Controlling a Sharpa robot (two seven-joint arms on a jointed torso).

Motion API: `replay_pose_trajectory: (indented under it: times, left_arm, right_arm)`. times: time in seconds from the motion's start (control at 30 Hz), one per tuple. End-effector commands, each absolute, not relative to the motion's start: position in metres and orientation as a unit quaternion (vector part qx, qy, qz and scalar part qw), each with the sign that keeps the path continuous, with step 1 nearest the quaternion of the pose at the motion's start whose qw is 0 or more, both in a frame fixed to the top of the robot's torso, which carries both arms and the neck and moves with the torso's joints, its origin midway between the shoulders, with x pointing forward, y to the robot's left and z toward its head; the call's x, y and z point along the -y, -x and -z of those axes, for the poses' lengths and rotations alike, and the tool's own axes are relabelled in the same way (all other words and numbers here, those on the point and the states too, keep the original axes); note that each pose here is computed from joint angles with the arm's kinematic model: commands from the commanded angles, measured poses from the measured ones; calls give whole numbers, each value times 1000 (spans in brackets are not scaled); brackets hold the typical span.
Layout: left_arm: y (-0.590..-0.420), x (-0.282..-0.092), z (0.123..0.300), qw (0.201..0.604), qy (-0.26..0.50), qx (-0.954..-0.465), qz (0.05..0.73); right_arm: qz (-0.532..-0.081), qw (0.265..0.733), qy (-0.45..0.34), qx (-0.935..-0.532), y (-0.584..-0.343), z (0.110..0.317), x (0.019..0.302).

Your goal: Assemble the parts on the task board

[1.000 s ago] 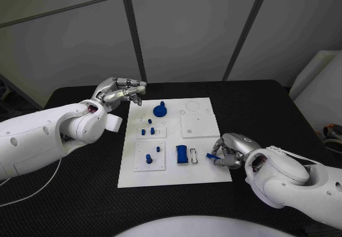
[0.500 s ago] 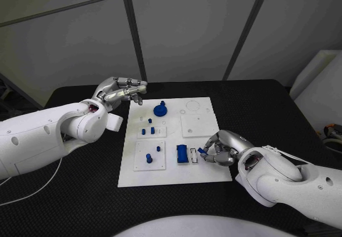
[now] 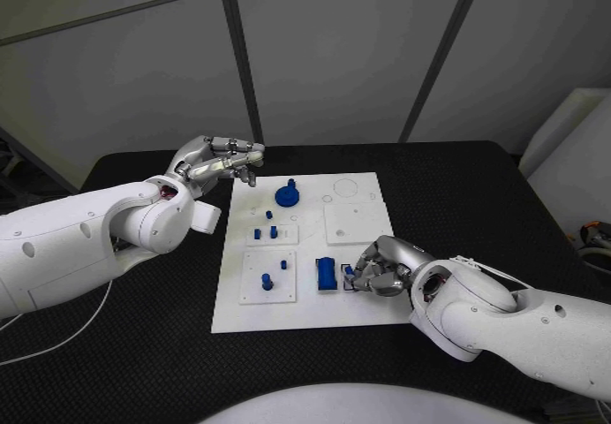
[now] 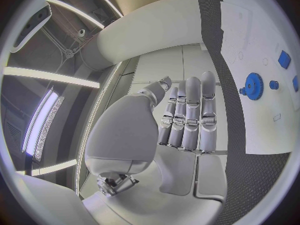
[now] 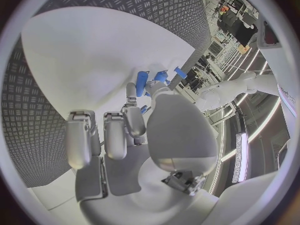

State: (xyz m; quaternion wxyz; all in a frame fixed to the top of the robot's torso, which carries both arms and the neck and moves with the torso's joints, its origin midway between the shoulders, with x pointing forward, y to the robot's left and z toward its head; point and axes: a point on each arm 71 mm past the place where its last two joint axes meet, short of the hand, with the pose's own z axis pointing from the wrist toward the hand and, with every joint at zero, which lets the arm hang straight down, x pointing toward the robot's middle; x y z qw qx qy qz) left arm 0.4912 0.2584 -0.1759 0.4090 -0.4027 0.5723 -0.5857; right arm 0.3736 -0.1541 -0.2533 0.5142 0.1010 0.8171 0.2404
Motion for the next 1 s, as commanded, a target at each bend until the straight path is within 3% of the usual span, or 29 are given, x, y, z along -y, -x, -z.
replay_pose_trajectory:
  times: [0.03, 1.0]
  left_arm:
    - [-491, -256, 174, 404, 398, -571, 593]
    - [-491, -257, 175, 404, 399, -572, 592]
  right_arm:
    - [-241, 495, -94, -829, -373, 256, 150]
    - [-249, 494, -90, -828, -374, 257, 143]
